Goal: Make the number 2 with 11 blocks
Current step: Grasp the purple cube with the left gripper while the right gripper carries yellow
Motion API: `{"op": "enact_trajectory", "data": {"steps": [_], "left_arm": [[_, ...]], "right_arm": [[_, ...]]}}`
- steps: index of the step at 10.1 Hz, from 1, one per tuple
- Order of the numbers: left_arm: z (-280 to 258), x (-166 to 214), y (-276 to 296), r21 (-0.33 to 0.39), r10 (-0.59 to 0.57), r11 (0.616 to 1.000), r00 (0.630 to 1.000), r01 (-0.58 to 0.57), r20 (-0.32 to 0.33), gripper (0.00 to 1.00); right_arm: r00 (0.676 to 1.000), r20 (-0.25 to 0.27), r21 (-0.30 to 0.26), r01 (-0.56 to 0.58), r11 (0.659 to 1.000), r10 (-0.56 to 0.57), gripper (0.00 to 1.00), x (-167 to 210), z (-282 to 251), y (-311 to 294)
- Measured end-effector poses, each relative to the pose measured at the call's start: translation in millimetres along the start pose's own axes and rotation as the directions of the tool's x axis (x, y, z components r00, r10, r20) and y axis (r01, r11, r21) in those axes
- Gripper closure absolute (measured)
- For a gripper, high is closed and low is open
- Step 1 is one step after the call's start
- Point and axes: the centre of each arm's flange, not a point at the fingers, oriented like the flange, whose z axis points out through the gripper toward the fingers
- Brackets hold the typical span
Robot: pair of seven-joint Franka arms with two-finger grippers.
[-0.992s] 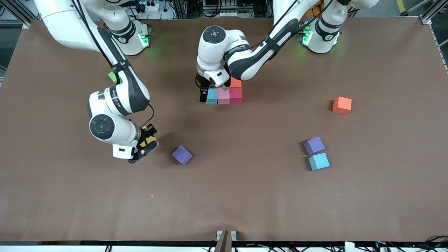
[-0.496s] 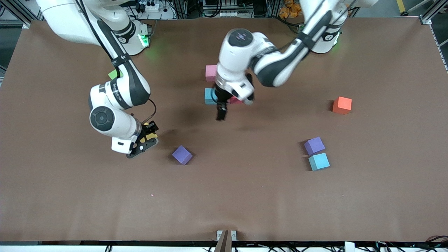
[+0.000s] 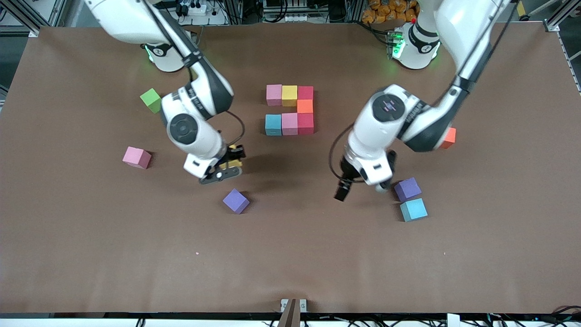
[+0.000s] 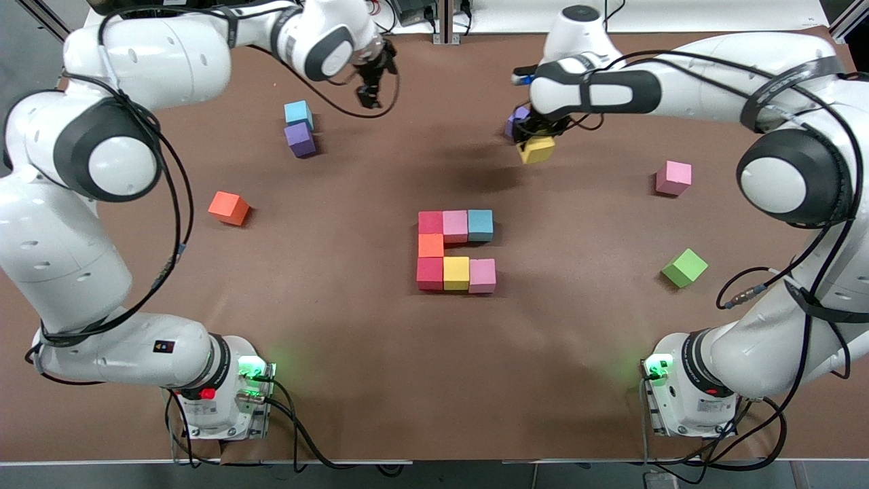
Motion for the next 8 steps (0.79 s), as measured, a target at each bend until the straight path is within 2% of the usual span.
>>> {"op": "enact_trajectory", "data": {"steps": [1,2,5,6,8], "left_arm": [[10.3,29.4,-6.3,0.051,0.12,0.992,0.993,-0.12,-0.002,0.0],[16.6,61.8,-13.0,0.09,0.239,0.967,0.971,-0.239,0.007,0.0],[22.0,164.9,-37.3,0.144,0.482,0.863,0.874,-0.485,0.055,0.0],[25.4,191.8,-46.0,0.146,0.537,0.828,0.841,-0.541,0.073,0.0],[41.6,208.8,-55.3,0.151,0.572,0.799,0.813,-0.582,0.107,0.0]], "right_arm": [[0.999,-0.01,0.003,-0.037,0.999,0.037,0.41,-5.1,4.5,-18.5],[0.998,-0.017,0.006,-0.068,0.998,0.068,0.41,-10.4,12.5,-35.6],[0.992,-0.004,0.005,-0.127,0.992,0.127,0.41,-16.7,44.5,-63.9],[0.991,0.006,0.003,-0.135,0.991,0.135,0.41,-16.2,53.9,-71.6],[0.991,0.021,-0.001,-0.133,0.991,0.133,0.41,-19.8,71.7,-96.0]]}}
